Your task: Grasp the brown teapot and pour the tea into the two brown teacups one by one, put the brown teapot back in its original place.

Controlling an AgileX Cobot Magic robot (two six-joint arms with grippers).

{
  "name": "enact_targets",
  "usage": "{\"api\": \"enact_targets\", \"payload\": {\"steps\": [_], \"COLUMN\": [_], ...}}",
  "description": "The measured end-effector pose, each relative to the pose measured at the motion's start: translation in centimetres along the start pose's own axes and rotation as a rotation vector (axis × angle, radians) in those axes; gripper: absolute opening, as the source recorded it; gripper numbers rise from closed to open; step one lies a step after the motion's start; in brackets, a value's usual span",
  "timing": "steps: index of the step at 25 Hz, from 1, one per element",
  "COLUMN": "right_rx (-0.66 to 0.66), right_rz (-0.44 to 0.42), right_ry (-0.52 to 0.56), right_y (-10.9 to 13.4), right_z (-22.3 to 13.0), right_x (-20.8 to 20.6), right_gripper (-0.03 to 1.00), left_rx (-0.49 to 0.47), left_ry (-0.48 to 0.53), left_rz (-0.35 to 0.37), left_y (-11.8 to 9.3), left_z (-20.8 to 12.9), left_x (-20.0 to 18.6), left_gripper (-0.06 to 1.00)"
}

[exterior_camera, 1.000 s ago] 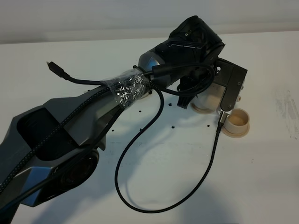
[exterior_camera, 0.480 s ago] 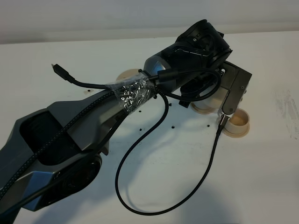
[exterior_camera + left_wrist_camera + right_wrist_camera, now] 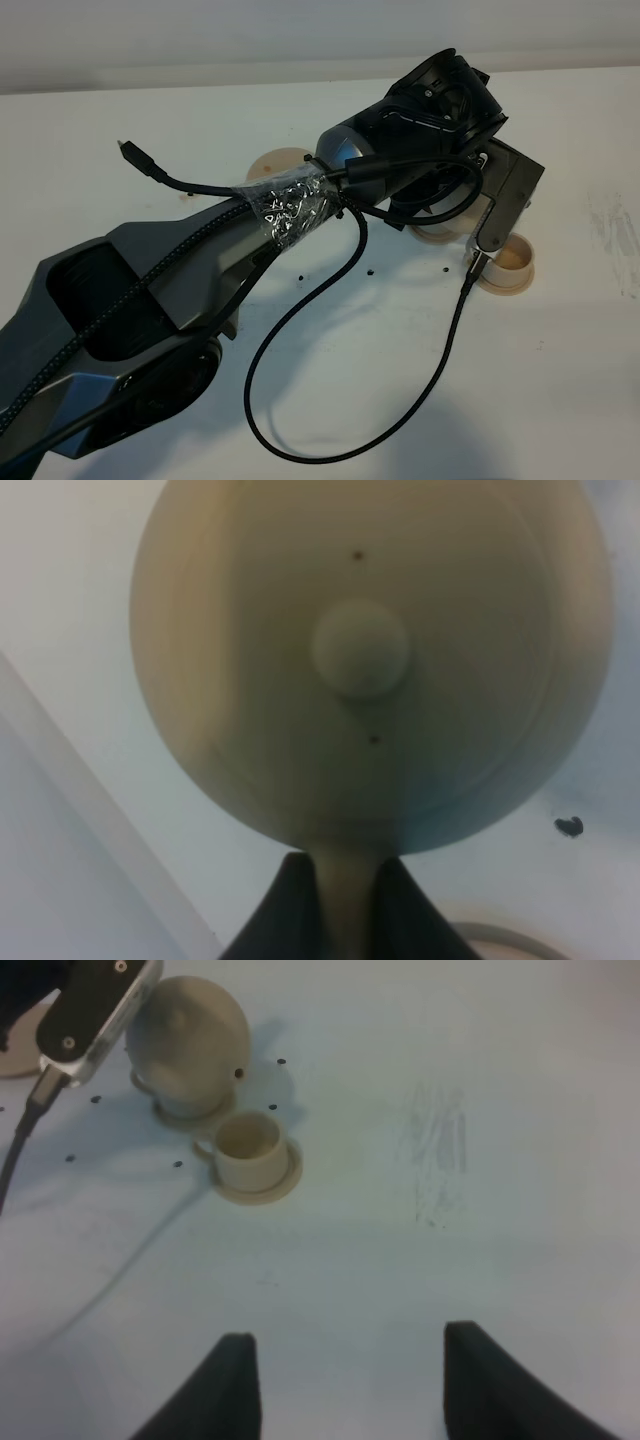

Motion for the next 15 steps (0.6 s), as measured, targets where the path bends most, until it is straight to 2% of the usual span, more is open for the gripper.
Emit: {"api": "enact_targets", "payload": {"steps": [15], "right_rx": [0.0], "right_rz": [0.0], "right_ry": [0.0], "right_y": [0.0], "right_z": [0.0], "right_x": [0.0], "right_gripper": [0.41], "left_rx": [0.049], "left_ry": [0.033], "left_rz": [0.016], "left_y": [0.12], "left_z": [-0.17], "left_x": [0.17], "left_gripper": [0.08]}}
Point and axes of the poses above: a point on each arm's last joint axis where the gripper is mounted, x pointing out along that axis toward the gripper, y along the wrist's bending axis when the last joint is at zero, z = x × y, the point moved 10 cm from there along x, pointing out along that axis toward the gripper, and after that the axes turned 5 degrees about -x, right-handed, at the moved point
